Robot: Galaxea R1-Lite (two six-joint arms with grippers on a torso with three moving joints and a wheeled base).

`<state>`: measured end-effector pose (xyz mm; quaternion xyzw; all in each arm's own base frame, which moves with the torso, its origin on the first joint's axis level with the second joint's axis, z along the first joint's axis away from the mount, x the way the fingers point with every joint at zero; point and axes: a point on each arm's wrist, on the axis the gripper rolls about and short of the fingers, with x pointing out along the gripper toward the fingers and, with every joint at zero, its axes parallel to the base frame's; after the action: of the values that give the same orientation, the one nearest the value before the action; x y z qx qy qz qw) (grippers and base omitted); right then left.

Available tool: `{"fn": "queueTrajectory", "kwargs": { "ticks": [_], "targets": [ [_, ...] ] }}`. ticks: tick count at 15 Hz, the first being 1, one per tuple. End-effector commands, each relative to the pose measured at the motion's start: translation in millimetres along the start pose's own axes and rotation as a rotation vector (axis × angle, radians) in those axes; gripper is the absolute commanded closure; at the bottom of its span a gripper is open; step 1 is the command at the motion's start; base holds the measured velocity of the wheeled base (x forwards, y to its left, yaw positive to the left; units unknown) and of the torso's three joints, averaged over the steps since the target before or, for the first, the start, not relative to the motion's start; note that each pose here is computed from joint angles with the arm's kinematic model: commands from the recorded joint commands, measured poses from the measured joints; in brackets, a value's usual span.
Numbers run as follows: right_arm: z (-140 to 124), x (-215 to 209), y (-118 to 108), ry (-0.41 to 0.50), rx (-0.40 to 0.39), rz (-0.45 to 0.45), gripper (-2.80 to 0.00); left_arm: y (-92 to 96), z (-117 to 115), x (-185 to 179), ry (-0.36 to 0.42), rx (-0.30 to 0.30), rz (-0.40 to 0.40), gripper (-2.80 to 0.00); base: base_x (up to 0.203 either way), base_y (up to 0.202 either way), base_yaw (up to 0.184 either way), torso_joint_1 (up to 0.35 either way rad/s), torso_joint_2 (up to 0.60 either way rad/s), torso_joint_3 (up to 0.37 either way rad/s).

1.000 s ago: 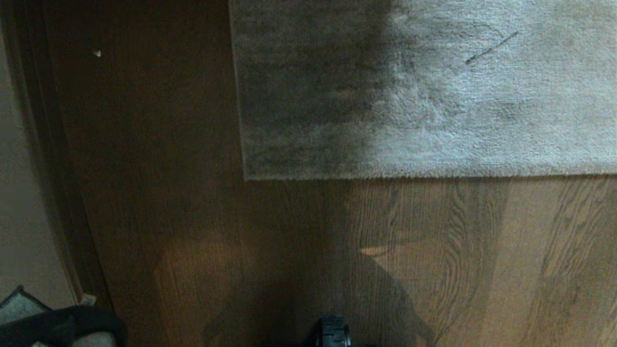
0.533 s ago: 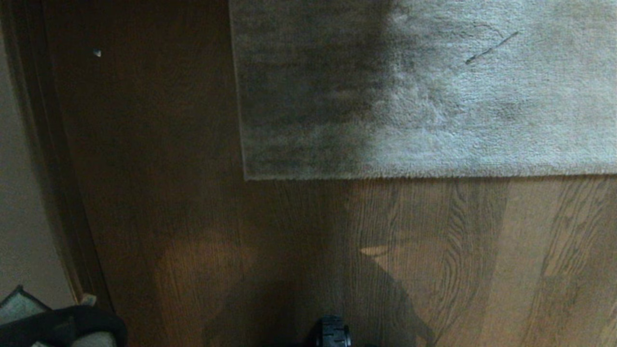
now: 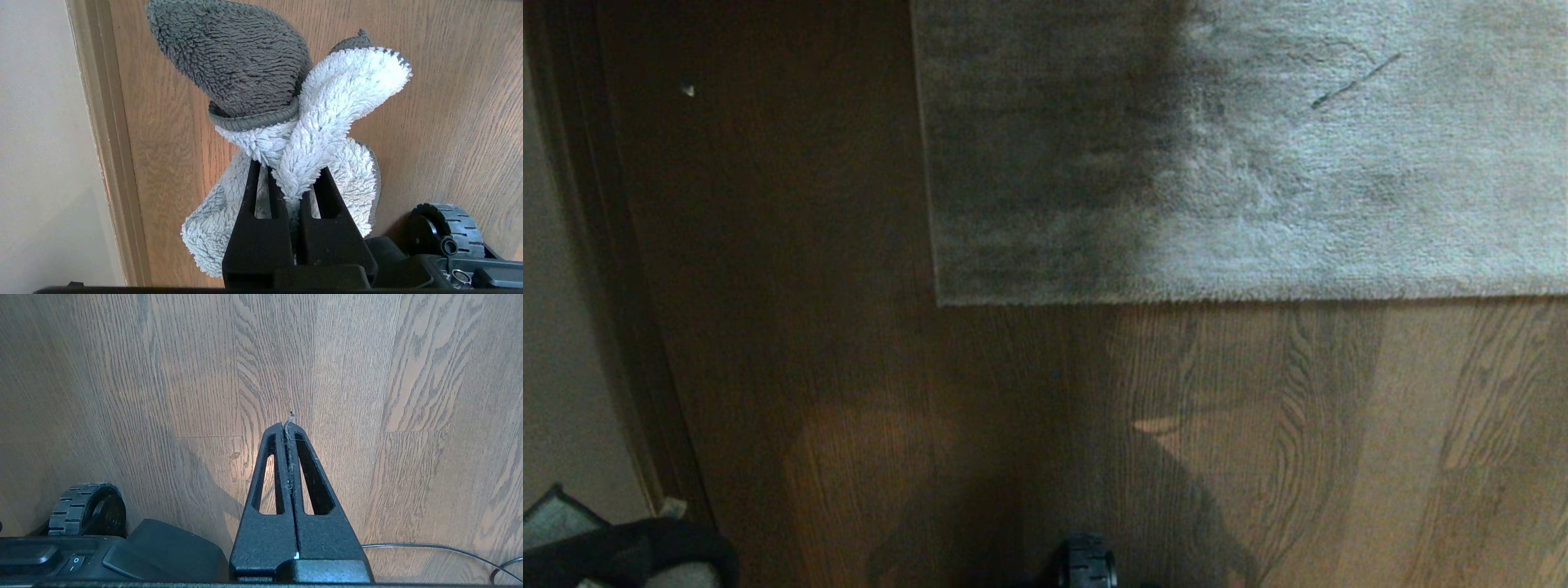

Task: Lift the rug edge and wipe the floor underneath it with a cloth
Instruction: Put down the rag

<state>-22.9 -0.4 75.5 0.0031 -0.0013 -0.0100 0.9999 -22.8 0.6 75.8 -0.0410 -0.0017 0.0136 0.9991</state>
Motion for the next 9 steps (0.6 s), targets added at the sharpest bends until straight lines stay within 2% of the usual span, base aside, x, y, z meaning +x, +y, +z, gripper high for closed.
{"fn": "queueTrajectory", "kwargs": {
  "ticks": [1, 9],
  "targets": [
    [0.1, 0.2, 0.0, 0.002, 0.000, 0.000, 0.00, 0.0, 0.0, 0.0, -0.001, -0.001, 0.000, 0.00, 0.000, 0.000, 0.000, 0.000, 0.00, 0.000],
    [0.1, 0.1, 0.0, 0.001, 0.000, 0.000, 0.00, 0.0, 0.0, 0.0, -0.001, -0.001, 0.000, 0.00, 0.000, 0.000, 0.000, 0.000, 0.00, 0.000]
  ]
}}
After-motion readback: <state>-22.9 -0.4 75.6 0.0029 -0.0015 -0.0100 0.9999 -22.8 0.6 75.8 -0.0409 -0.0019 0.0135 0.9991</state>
